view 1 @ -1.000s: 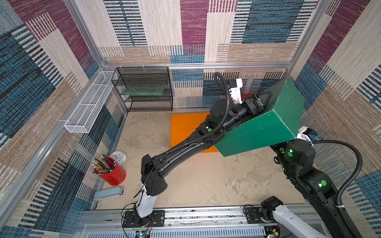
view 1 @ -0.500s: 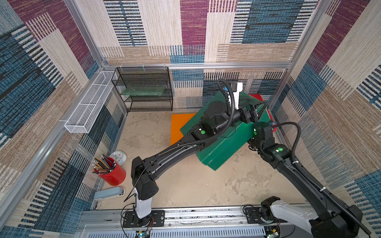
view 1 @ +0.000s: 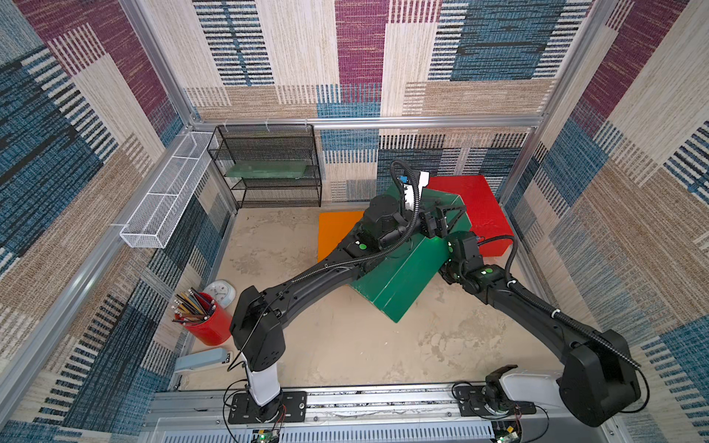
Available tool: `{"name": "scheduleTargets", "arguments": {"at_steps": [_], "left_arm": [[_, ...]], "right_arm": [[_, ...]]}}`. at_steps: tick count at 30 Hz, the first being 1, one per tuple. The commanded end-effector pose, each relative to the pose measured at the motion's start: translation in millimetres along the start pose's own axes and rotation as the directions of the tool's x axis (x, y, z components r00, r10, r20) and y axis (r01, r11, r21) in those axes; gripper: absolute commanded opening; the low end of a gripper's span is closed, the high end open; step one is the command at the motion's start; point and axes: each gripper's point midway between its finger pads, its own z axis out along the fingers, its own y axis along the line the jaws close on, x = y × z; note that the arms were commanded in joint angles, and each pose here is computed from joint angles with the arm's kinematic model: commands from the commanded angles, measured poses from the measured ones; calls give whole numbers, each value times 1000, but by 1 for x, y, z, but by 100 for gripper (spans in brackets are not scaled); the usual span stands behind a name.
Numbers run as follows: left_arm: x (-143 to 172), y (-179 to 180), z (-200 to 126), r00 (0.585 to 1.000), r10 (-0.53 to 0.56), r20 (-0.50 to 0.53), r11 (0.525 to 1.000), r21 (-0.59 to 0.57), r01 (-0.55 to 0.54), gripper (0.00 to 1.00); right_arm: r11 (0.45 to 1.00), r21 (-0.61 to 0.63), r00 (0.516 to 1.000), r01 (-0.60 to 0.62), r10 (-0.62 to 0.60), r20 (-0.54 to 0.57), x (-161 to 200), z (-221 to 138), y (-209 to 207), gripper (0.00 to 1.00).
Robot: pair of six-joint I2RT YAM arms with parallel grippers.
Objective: Stack the shoeboxes
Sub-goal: Place the shoebox at the shoebox.
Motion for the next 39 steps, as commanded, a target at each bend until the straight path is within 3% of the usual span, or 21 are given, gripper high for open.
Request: {"name": "scheduleTargets", "arguments": {"at_steps": [1,15,28,39], "left_arm": [[77,33,-3,941,-193,-276,980,-97,173,95],[71,86,10,930,-227,-287,971,-134,196,95],[79,115,14,921,-260,-290,962,-162,220,94],[88,125,23,913,-276,-301,957,-170,234,94]], "right_arm": [[902,-432,984,-12,87,154,-48,-26,104,95],[958,-281,993,-53,81,88,-53,36,67,95],[997,-4,993,81,-81,83,-55,14,26,95],[987,48,988,156,-155,-27,-19,3,-21,95]]}}
